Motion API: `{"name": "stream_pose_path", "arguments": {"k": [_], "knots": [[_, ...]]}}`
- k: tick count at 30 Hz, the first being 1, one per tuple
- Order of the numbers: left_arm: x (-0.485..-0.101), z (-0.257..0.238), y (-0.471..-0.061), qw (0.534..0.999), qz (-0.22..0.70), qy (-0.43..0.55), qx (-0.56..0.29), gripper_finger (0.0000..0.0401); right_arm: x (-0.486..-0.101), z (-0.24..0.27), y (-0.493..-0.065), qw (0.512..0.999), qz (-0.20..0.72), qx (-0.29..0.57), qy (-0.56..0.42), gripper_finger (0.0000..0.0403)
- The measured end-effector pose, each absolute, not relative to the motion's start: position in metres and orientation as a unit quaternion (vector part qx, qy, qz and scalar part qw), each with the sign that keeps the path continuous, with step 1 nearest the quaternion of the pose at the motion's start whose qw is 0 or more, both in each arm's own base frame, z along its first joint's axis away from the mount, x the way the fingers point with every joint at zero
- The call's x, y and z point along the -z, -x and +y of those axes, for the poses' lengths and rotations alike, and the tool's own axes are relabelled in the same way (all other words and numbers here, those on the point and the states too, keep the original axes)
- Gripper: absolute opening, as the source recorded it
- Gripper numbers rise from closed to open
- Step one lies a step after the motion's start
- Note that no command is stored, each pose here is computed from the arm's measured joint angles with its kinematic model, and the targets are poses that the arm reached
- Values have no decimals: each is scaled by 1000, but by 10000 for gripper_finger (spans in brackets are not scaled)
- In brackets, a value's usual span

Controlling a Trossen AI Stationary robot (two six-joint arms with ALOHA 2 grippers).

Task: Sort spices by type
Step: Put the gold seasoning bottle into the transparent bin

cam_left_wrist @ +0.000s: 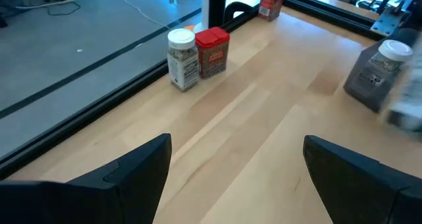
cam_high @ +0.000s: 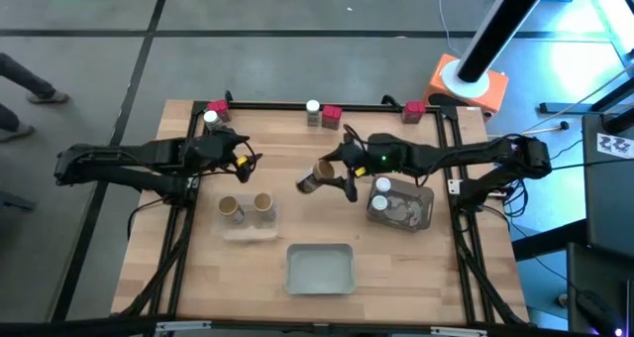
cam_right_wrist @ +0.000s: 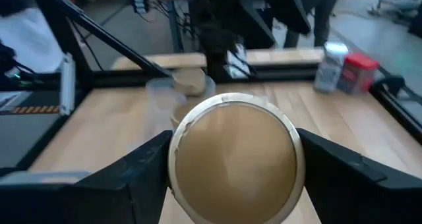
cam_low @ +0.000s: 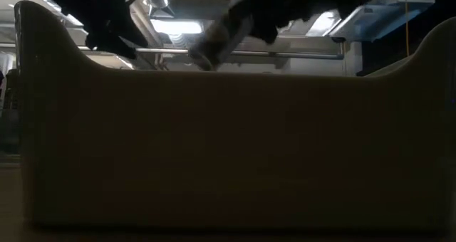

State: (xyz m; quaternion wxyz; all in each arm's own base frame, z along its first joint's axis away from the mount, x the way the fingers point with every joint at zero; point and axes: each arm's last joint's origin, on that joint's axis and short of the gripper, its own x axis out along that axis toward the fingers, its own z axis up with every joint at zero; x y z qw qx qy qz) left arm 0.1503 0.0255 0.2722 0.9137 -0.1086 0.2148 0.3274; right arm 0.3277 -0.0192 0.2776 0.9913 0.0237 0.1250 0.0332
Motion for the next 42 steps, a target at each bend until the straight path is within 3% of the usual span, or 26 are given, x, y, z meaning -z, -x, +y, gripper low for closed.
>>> {"name": "stream_pose_path", "arguments": {"k": [17,30,42], "knots": [[-272,25,-147,912,217,114,-328,327,-291,44,-410,985,130,-111,9,288],[-272,25,-147,912,216,117,-328,327,-247,58,-474,977,160,-136,36,288],[-272,25,-147,912,216,117,-328,327,-213,59,-484,968,199,-139,63,288]]}}
